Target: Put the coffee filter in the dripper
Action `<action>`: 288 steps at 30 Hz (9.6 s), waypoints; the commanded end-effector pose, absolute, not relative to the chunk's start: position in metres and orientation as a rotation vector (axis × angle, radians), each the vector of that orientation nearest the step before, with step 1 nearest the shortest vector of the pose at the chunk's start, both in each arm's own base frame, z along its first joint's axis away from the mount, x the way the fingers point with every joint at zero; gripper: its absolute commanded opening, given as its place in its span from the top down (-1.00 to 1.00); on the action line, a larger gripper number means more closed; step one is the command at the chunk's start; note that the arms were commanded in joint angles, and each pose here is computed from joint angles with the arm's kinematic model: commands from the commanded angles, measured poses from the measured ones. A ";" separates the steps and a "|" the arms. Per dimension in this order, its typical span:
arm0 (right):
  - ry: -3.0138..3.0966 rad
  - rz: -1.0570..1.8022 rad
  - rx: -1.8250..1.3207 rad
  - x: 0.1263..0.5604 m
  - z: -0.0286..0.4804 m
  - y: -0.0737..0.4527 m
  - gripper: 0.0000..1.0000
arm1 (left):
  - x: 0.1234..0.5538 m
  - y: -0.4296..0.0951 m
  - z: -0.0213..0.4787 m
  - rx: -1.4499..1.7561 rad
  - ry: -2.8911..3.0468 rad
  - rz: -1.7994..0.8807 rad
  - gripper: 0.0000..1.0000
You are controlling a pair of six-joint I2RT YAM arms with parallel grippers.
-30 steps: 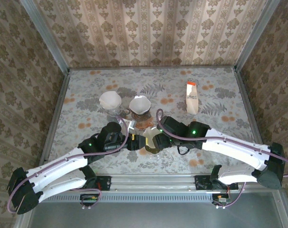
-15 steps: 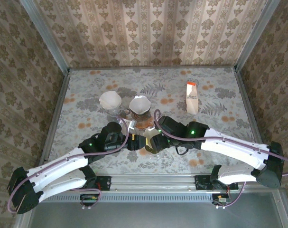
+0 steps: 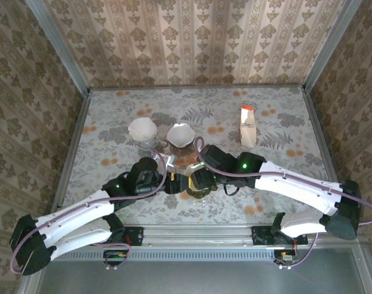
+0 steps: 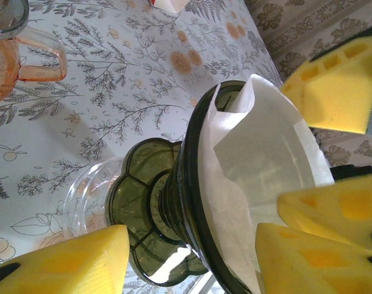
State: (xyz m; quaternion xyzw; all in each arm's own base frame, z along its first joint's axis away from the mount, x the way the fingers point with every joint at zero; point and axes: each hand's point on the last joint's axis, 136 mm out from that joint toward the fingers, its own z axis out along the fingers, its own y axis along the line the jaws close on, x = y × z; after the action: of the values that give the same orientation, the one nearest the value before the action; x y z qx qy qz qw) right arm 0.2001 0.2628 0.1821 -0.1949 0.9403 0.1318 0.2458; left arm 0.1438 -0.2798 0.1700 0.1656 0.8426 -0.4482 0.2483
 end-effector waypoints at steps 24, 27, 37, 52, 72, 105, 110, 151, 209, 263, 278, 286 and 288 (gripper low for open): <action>2.529 0.130 -0.328 0.218 0.187 0.208 -0.40 | 0.143 -0.280 0.171 0.444 2.292 -1.231 -0.16; 2.544 0.100 -0.323 0.215 0.181 0.201 -0.37 | 0.143 -0.280 0.171 0.445 2.291 -1.233 -0.12; 2.521 0.116 -0.310 0.214 0.186 0.197 -0.33 | 0.143 -0.280 0.171 0.439 2.292 -1.234 -0.12; 2.498 0.296 -0.376 0.202 0.188 0.219 -0.45 | 0.145 -0.279 0.176 0.437 2.278 -1.229 -0.40; 2.401 0.345 -0.347 0.208 0.215 0.218 -0.46 | 0.150 -0.268 0.212 0.432 2.165 -1.206 -0.72; 2.106 0.484 -0.283 0.212 0.267 0.200 -0.65 | 0.281 -0.047 0.255 -0.452 1.918 -0.832 -0.29; 2.093 0.512 -0.284 0.208 0.267 0.197 -0.65 | 0.327 -0.031 0.199 -0.656 1.874 -0.988 0.16; 2.025 0.475 -0.181 0.197 0.270 0.149 -0.66 | 0.426 -0.063 0.024 -1.019 1.958 -1.123 1.00; 1.993 0.471 -0.108 0.195 0.269 0.133 -0.68 | 0.357 -0.013 0.017 -1.240 1.807 -1.026 0.92; 1.911 0.210 0.029 0.210 0.263 0.091 -1.00 | 0.389 0.029 0.115 -0.086 1.868 0.100 -1.00; 1.890 0.133 0.059 0.217 0.257 0.085 -1.00 | 0.395 0.018 0.098 -0.028 1.879 0.136 -1.00; 1.843 -0.085 0.027 0.251 0.265 0.080 -1.00 | 0.393 0.021 0.100 -0.052 1.867 0.180 -1.00; 1.868 -0.144 0.054 0.268 0.259 0.069 -1.00 | 0.392 0.021 0.100 -0.054 1.868 0.178 -1.00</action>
State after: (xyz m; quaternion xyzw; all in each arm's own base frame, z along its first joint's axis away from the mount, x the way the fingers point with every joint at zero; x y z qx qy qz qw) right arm 0.2470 0.0845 0.2529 0.0100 0.8118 -0.0161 0.5836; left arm 0.3880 0.0179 0.0886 -0.0225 0.8152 0.0631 0.5752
